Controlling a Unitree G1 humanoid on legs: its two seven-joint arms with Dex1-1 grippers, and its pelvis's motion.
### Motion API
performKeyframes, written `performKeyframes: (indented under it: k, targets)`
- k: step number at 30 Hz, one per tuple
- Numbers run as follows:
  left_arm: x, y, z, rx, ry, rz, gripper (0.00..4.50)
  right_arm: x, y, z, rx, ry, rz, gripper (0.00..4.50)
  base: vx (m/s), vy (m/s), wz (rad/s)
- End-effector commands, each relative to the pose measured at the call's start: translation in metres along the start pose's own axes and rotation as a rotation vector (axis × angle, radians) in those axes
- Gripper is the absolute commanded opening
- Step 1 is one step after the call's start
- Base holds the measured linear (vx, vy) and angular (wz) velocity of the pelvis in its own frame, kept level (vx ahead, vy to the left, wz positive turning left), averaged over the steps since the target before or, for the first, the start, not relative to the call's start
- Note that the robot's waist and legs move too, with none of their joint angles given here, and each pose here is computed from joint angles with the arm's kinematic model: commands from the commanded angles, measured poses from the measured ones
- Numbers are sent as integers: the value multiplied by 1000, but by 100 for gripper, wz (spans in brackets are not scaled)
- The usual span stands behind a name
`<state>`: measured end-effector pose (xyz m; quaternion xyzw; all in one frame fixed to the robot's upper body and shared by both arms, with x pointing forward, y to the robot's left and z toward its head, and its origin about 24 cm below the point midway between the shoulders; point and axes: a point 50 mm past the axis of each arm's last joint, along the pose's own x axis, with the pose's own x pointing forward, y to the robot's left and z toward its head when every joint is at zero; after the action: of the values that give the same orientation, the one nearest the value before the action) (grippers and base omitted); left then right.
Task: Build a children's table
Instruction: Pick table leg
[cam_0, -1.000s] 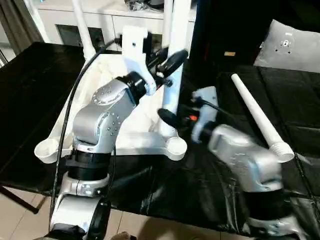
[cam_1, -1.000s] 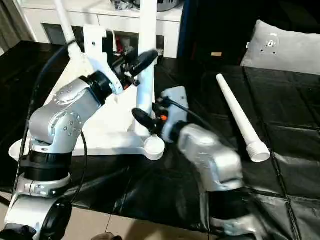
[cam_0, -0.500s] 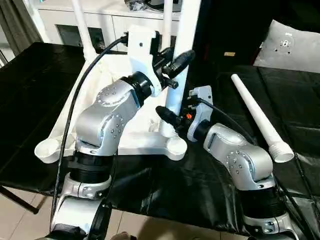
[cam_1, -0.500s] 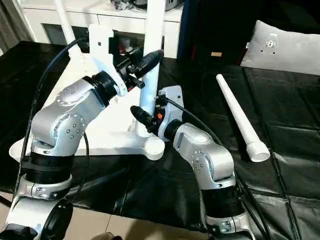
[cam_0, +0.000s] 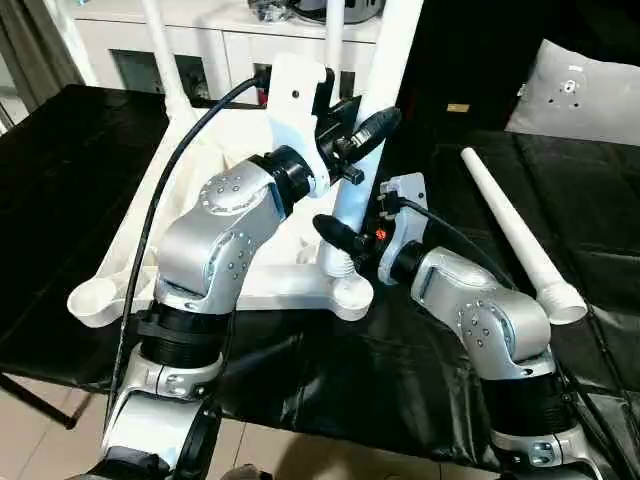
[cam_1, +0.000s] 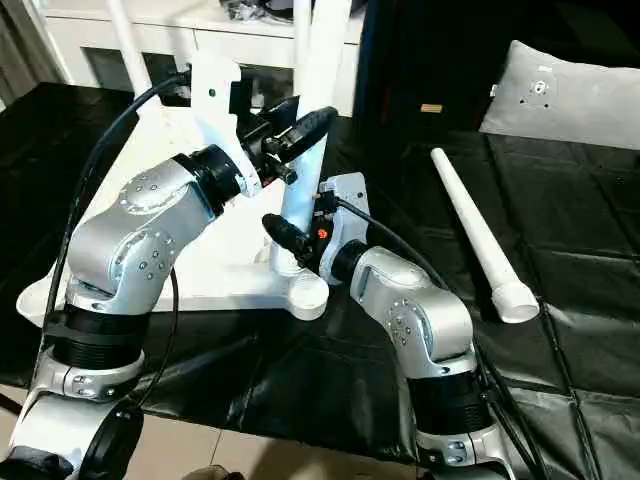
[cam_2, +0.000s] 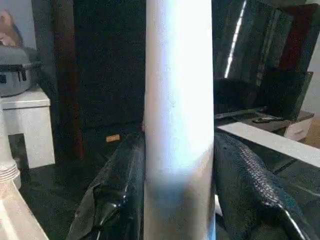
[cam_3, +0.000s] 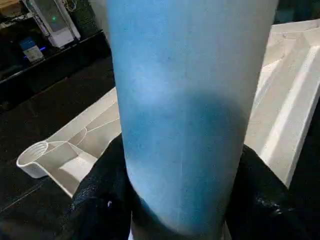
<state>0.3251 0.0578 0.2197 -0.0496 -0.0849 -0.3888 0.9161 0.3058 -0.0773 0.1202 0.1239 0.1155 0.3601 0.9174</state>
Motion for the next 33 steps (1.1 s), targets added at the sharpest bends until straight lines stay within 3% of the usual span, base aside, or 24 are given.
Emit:
performKeyframes:
  k: [1, 33]
  targets:
    - [-1, -5, 4, 24, -16, -33, 174, -1, -3, 6, -4, -21, -12, 193, 0, 0, 0]
    - [-14, 6, 6, 17, 21, 38, 174, -3, 6, 0, -69, 10, -18, 193, 0, 0, 0]
